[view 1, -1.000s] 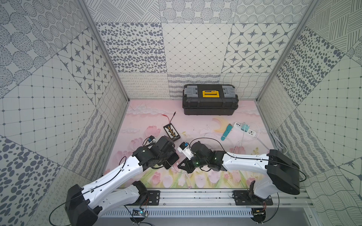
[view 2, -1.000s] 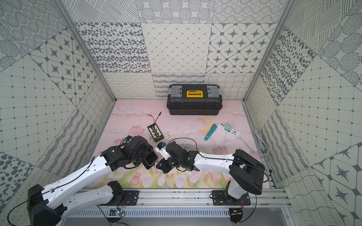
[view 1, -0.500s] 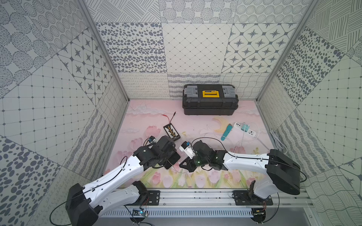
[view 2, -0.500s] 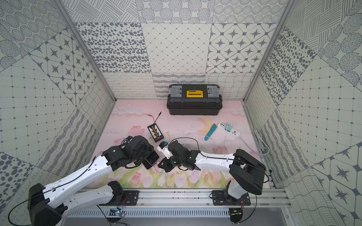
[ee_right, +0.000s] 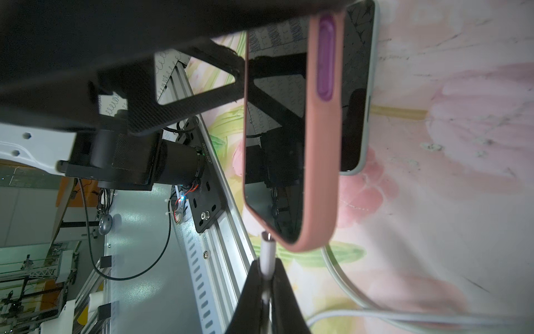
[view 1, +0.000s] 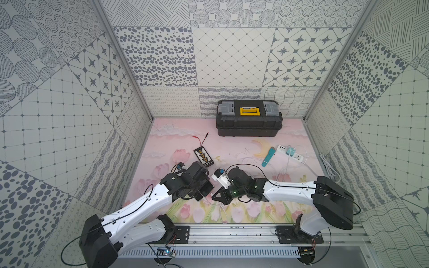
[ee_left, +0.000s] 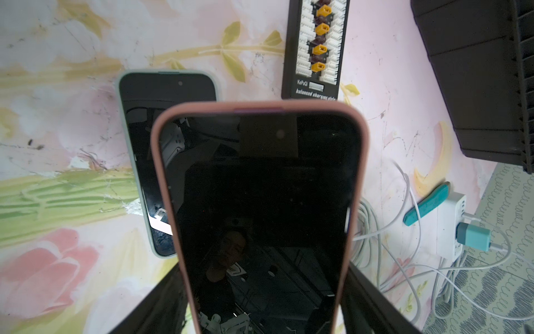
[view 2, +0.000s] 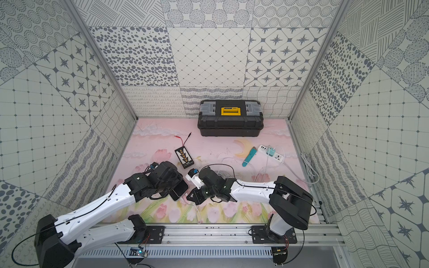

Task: Plug the charging cable into the phone
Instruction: Insert the charging cable into the phone, then place the phone at the center of the board, then reset both arms

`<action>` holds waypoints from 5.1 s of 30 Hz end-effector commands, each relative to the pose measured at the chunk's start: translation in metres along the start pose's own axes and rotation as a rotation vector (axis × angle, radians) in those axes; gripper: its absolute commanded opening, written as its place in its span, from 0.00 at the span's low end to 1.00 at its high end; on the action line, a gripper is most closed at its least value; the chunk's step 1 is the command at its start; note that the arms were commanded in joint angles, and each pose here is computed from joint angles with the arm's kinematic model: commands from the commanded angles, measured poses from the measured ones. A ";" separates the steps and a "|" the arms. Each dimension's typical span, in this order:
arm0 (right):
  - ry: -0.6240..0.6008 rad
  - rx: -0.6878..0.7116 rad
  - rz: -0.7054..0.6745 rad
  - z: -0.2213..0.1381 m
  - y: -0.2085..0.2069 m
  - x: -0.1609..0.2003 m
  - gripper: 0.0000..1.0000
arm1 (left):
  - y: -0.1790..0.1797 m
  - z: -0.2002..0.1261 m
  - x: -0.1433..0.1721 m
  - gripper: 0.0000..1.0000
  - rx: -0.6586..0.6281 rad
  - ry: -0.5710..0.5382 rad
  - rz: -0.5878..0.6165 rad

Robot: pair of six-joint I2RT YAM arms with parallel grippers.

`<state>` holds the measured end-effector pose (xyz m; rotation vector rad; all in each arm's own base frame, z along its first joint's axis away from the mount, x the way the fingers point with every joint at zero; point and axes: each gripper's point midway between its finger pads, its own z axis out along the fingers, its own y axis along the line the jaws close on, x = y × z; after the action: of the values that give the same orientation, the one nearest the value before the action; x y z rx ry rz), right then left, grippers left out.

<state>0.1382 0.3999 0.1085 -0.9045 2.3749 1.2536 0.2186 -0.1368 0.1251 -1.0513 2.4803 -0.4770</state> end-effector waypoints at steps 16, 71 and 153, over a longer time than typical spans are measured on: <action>-0.266 -0.018 -0.060 -0.012 0.006 -0.072 0.00 | -0.014 -0.003 0.047 0.00 0.085 0.267 0.002; -0.399 0.155 0.026 -0.146 -0.075 -0.029 0.82 | -0.041 0.120 0.055 0.00 -0.306 0.349 0.178; -0.870 1.229 0.027 -0.335 -0.341 -0.045 0.97 | -0.004 0.115 -0.182 0.99 0.268 -0.563 0.793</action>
<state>0.3981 -0.0075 0.1006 0.1270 1.8521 -0.0675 0.3898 -0.0157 0.0658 -0.0989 2.0268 -0.1668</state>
